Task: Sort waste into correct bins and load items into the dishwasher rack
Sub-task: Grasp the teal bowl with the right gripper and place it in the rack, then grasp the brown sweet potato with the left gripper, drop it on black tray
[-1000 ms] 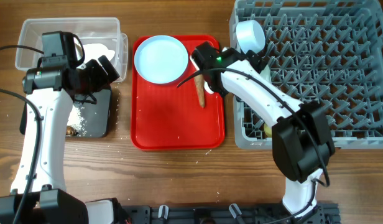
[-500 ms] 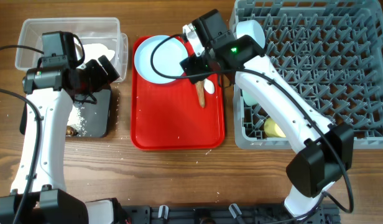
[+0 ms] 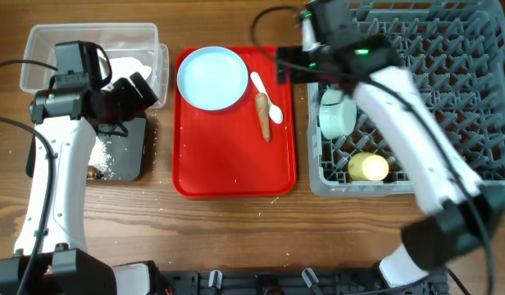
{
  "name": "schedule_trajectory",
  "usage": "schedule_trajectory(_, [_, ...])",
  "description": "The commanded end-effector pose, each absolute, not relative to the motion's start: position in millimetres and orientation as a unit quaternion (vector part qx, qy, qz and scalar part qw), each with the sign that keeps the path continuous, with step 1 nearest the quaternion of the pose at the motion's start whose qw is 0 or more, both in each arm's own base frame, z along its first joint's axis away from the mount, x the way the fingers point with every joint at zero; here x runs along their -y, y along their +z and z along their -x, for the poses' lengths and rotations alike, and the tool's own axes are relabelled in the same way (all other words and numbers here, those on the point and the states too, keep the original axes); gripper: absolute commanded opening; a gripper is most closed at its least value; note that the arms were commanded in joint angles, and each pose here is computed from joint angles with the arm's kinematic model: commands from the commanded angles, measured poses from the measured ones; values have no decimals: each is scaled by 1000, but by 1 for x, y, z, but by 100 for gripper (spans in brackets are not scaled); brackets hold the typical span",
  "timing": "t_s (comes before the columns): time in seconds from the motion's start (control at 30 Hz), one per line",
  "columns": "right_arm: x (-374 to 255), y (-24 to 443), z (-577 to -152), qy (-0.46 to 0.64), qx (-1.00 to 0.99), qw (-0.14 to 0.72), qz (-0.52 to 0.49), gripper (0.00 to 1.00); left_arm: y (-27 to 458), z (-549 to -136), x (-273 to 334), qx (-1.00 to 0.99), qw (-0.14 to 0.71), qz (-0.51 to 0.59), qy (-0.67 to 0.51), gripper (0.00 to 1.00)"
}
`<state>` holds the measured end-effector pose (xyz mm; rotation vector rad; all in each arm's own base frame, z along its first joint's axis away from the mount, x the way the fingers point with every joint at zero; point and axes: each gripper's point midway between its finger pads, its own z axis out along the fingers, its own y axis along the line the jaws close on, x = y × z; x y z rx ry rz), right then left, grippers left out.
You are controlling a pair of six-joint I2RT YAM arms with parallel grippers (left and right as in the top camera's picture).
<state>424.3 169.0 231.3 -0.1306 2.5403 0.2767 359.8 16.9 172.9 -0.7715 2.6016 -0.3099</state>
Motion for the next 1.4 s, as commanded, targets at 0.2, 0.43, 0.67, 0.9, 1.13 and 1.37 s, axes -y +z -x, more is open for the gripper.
schedule_trajectory(0.2, [-36,325,-394,56,-919,382,-79,99,159,-390,128,-946,216,174,-168,96])
schedule_trajectory(0.43, [-27,309,-379,28,-936,342,-74,99,49,-398,247,-962,188,126,-151,94])
schedule_trajectory(0.67, [-26,303,-372,21,-943,325,-68,99,13,-408,257,-963,196,122,-140,72])
schedule_trajectory(0.9, [-26,303,-372,19,-944,325,-62,99,-6,-410,258,-965,190,122,-135,24])
schedule_trajectory(1.13, [-26,302,-372,16,-944,324,-56,99,40,-400,265,-961,187,107,-174,4])
schedule_trajectory(1.37, [-26,303,-373,15,-944,326,-51,100,165,-366,147,-951,229,173,-114,4])
